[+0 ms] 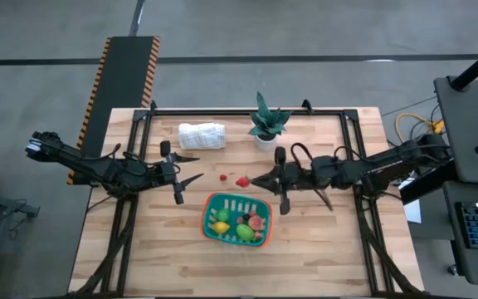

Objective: Pick and placing Produce into tupperware
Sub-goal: Put the red strawberry into the blue bin

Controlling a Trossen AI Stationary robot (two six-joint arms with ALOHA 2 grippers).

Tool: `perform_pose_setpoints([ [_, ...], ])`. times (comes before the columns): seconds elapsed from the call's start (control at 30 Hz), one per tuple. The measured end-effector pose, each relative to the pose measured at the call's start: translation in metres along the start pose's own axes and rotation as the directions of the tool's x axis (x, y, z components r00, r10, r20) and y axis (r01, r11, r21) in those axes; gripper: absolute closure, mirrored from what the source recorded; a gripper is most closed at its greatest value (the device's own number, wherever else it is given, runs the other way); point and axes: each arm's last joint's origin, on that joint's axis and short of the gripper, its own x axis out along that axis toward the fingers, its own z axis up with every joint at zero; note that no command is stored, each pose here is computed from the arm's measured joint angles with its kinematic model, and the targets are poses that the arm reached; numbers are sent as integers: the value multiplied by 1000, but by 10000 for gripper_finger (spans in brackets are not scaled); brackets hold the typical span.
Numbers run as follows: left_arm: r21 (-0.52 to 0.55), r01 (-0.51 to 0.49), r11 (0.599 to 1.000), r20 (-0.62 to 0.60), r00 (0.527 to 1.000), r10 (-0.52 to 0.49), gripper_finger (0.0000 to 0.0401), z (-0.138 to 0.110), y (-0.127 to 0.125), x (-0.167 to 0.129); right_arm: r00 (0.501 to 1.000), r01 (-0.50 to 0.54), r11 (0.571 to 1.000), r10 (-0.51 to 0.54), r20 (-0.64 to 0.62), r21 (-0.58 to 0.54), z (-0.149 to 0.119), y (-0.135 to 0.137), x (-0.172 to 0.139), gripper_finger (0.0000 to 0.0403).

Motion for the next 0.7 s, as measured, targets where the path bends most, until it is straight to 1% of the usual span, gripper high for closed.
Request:
perform_pose_setpoints([
  [0.13,0,0,1000,0,1000,0,199,0,0,0,992,21,986,0,-126,167,-12,0,-1,394],
  [0.27,0,0,1000,0,1000,0,199,0,0,0,984,33,968,13,-180,248,-13,3,-6,394],
  [0.33,-2,-1,1000,1,1000,1,199,0,0,0,981,21,966,29,-189,257,-7,7,-10,394],
  [0.43,-4,-1,1000,5,1000,1,199,1,0,0,975,-6,972,58,-215,233,2,14,-15,394],
  [0.57,-4,-1,1000,5,1000,1,199,1,0,0,955,-43,975,105,-279,219,15,29,-19,394],
  [0.7,-4,-1,1000,4,1000,1,199,1,0,0,925,-68,977,137,-353,201,17,43,-19,394],
])
